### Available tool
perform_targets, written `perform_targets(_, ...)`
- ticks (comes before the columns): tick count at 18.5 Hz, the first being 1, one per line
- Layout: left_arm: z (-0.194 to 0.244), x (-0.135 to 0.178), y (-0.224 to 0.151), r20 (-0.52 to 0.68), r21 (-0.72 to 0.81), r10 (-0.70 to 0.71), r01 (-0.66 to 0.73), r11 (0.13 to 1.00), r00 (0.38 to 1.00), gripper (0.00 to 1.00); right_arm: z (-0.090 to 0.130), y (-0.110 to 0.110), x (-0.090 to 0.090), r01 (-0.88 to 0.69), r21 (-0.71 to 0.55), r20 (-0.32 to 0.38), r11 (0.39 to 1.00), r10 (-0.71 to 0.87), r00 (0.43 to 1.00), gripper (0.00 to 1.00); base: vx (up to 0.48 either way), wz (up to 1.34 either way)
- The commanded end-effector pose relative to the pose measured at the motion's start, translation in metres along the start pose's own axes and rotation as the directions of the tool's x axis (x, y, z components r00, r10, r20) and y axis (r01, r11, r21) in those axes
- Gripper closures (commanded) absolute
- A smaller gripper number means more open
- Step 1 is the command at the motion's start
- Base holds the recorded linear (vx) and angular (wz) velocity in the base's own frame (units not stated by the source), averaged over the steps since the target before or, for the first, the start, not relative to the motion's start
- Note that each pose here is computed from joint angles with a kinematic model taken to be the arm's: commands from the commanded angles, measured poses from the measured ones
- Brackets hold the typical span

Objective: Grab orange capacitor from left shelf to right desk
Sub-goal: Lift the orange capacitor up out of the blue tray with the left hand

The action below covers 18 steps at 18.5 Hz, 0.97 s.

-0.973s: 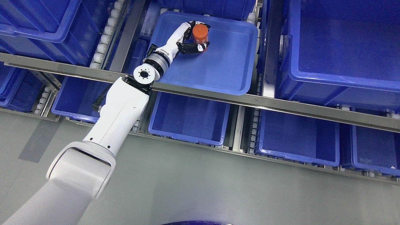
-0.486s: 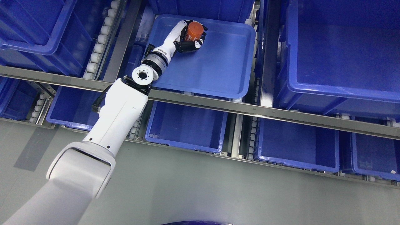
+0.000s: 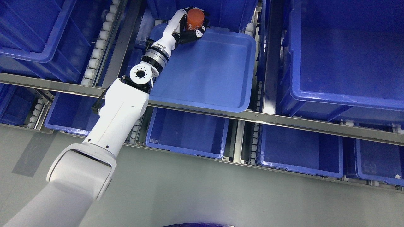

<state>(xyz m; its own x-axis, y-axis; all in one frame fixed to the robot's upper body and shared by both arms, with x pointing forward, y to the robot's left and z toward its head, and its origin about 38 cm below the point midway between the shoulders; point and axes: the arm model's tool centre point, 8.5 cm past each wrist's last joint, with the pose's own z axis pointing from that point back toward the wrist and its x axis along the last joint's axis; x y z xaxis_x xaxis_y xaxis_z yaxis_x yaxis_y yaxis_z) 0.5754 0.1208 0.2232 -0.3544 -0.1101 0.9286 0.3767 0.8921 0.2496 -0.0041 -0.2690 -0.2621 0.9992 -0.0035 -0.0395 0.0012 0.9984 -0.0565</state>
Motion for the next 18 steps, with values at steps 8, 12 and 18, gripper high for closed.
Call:
perform_targets(8, 0.053, 0.108, -0.014, 0.479, -0.009, 0.134, -0.147, 0.989, 0.867, 0.99, 0.0, -0.011, -0.014, 0.013, -0.017, -0.01, 1.0, -0.013, 1.0, 0.0, -0.02, 0.0)
perform_targets(12, 0.091, 0.114, -0.023, 0.593, -0.014, 0.134, -0.156, 0.988, 0.794, 0.99, 0.0, -0.011, -0.014, 0.013, -0.017, -0.01, 1.0, -0.013, 1.0, 0.0, -0.09, 0.03)
perform_targets(18, 0.129, 0.104, -0.036, 0.625, -0.006, 0.151, -0.188, 0.982, 0.766, 0.98, 0.0, -0.011, -0.014, 0.013, -0.017, -0.01, 1.0, -0.013, 1.0, 0.0, -0.155, 0.07)
